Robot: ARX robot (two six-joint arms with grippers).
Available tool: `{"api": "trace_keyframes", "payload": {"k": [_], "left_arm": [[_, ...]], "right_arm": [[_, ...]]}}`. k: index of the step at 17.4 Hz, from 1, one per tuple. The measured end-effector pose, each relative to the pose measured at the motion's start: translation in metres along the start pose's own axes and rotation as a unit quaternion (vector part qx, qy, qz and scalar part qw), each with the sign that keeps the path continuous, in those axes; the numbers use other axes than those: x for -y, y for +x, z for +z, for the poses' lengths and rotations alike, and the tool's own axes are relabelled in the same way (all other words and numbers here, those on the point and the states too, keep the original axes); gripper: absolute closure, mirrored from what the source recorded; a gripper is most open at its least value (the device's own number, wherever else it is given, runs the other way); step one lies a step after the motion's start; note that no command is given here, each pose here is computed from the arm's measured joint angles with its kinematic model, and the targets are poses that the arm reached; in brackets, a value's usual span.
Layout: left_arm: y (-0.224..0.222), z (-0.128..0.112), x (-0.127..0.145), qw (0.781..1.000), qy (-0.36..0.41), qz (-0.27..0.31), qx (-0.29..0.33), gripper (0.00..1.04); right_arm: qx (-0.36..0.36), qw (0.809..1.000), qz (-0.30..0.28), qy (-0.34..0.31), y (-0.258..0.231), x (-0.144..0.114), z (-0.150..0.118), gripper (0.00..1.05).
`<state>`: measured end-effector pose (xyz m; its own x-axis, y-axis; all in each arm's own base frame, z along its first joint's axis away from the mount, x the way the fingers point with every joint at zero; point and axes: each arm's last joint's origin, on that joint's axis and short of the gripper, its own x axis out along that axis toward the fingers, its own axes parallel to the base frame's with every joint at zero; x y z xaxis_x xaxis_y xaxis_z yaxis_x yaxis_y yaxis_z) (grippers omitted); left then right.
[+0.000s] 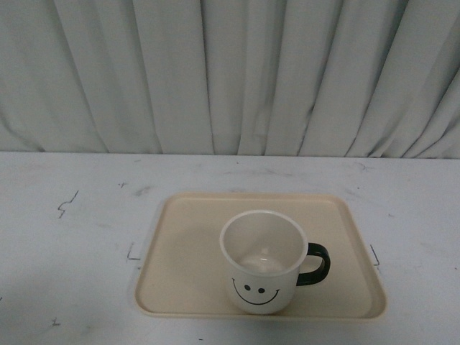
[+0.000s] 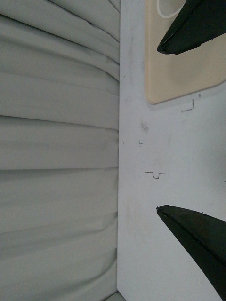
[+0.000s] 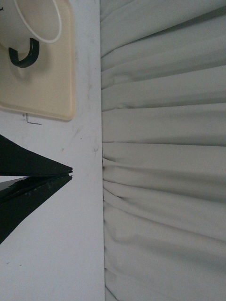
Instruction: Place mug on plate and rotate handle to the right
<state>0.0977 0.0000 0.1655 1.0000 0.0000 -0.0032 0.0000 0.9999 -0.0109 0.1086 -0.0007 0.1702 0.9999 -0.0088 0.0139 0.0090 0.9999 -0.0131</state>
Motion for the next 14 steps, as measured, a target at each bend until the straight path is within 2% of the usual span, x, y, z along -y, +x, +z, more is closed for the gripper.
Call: {"api": "trace_keyframes", "payload": {"k": [2, 4, 6, 7, 11, 12, 14], "left_arm": [[0.000, 0.000, 0.000, 1.000, 0.000, 0.000, 0.000, 0.07], [0.000, 0.000, 0.000, 1.000, 0.000, 0.000, 0.000, 0.07], [0.000, 0.000, 0.000, 1.000, 0.000, 0.000, 0.000, 0.07], [0.000, 0.000, 0.000, 1.000, 0.000, 0.000, 0.000, 0.07], [0.000, 0.000, 0.000, 1.000, 0.000, 0.000, 0.000, 0.07], [0.000, 0.000, 0.000, 1.000, 0.000, 0.000, 0.000, 0.07], [0.000, 0.000, 0.000, 1.000, 0.000, 0.000, 0.000, 0.07]], "right_arm": [[-0.028, 1.000, 0.002, 0.000, -0.008, 0.000, -0.007, 1.03], [0.006, 1.000, 0.002, 0.001, -0.012, 0.000, 0.000, 1.03], [-0.007, 1.000, 0.002, 0.001, -0.011, 0.000, -0.004, 1.03], [-0.005, 1.000, 0.002, 0.001, -0.011, 0.000, -0.003, 0.97], [-0.005, 1.000, 0.002, 0.001, -0.011, 0.000, -0.003, 0.50], [-0.005, 1.000, 0.002, 0.001, -0.011, 0.000, -0.003, 0.43], [-0.006, 1.000, 0.002, 0.001, -0.011, 0.000, -0.003, 0.19]]}}
